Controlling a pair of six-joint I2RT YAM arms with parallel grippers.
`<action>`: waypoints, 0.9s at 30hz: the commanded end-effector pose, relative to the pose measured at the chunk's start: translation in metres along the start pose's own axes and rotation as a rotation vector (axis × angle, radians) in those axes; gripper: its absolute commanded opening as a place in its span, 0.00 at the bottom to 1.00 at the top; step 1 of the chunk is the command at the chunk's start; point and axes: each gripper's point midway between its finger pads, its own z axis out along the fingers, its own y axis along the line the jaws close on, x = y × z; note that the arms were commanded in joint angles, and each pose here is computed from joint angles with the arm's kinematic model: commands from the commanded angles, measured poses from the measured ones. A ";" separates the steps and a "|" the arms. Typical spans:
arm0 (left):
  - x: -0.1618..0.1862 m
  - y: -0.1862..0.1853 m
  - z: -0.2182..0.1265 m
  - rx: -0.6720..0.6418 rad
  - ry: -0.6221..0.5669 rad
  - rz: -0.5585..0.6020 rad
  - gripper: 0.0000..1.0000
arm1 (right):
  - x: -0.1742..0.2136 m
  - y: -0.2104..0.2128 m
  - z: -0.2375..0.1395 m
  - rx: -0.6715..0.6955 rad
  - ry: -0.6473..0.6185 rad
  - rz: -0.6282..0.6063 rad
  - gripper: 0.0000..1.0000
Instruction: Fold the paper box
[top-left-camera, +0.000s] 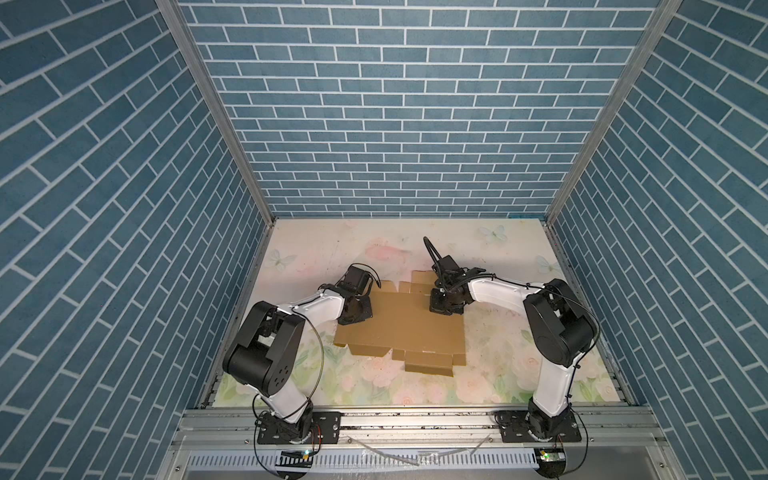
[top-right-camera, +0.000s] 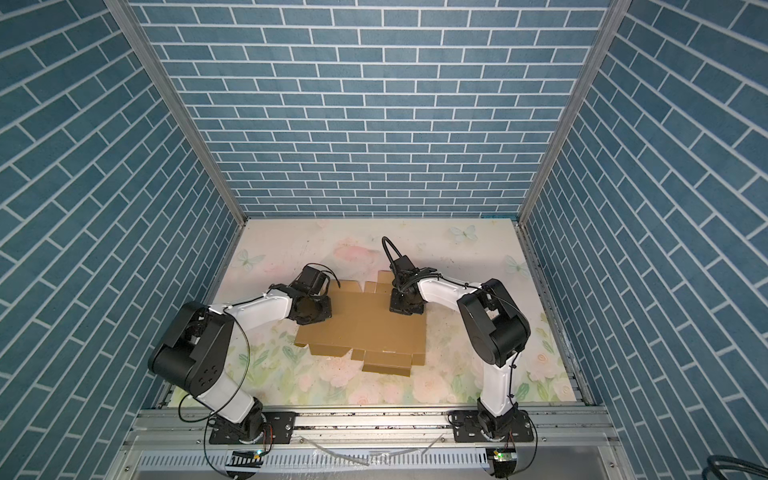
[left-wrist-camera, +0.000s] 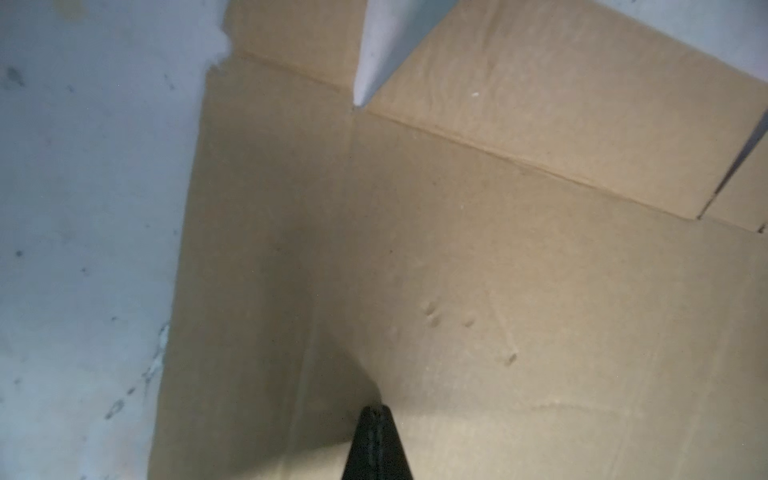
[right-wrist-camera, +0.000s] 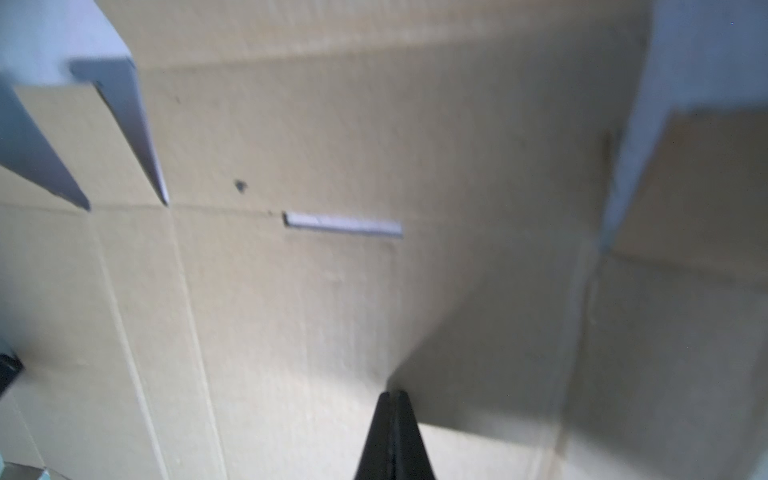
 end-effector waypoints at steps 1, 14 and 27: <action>0.052 0.003 0.012 -0.022 0.147 -0.020 0.00 | -0.001 -0.011 0.018 0.048 0.040 -0.024 0.00; 0.083 -0.020 0.005 0.048 0.148 -0.084 0.00 | -0.051 0.005 0.032 0.023 0.003 -0.082 0.00; 0.114 -0.076 -0.003 0.167 0.238 0.053 0.00 | -0.091 0.048 0.028 -0.105 -0.049 -0.120 0.00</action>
